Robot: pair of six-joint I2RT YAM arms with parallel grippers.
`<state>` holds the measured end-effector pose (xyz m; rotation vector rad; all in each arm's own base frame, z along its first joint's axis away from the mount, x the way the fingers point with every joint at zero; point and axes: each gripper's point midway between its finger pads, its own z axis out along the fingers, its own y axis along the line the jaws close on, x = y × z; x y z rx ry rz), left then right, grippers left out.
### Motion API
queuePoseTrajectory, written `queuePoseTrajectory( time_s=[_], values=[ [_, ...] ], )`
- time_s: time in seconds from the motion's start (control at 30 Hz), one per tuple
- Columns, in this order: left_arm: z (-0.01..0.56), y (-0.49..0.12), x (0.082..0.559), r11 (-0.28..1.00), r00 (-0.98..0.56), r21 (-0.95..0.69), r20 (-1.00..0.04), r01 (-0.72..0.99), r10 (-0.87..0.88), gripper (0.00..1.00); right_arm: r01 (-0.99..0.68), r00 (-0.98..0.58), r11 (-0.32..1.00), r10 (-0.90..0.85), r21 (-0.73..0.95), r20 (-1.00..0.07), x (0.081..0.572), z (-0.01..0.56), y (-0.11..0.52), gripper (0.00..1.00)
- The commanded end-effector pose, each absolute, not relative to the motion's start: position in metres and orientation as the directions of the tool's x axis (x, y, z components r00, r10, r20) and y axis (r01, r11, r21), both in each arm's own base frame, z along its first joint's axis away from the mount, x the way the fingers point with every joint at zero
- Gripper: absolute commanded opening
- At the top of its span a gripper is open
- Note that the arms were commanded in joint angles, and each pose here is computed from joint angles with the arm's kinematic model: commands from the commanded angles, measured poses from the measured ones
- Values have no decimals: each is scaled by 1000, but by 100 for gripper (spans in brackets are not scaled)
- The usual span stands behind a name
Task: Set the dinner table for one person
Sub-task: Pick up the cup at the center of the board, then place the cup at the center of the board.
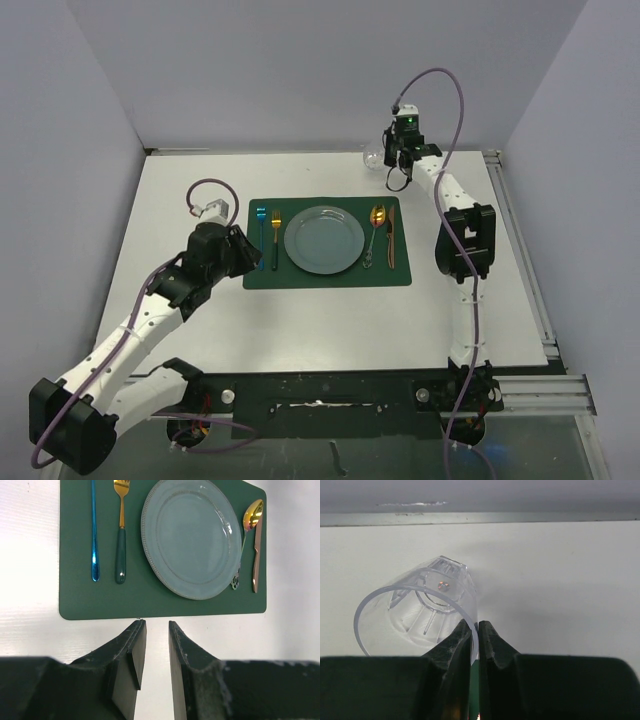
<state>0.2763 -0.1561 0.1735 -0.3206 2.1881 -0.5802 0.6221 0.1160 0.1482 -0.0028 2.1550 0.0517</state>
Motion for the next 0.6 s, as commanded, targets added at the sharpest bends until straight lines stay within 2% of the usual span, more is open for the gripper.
queuePoseTrajectory(
  time_s=[0.0,0.23,0.57],
  values=[
    [204,-158,287,854,-565,-520,-707,8,-425,25,-22,-505,997,54,75,-861,637,168,112,0],
    [196,-158,289,859,-577,-511,-702,0,-418,25,-26,-538,994,77,107,-839,639,158,102,0],
    [181,-163,286,849,-601,-529,-677,-3,-424,25,-45,-552,990,87,135,-829,635,175,102,0]
  ],
)
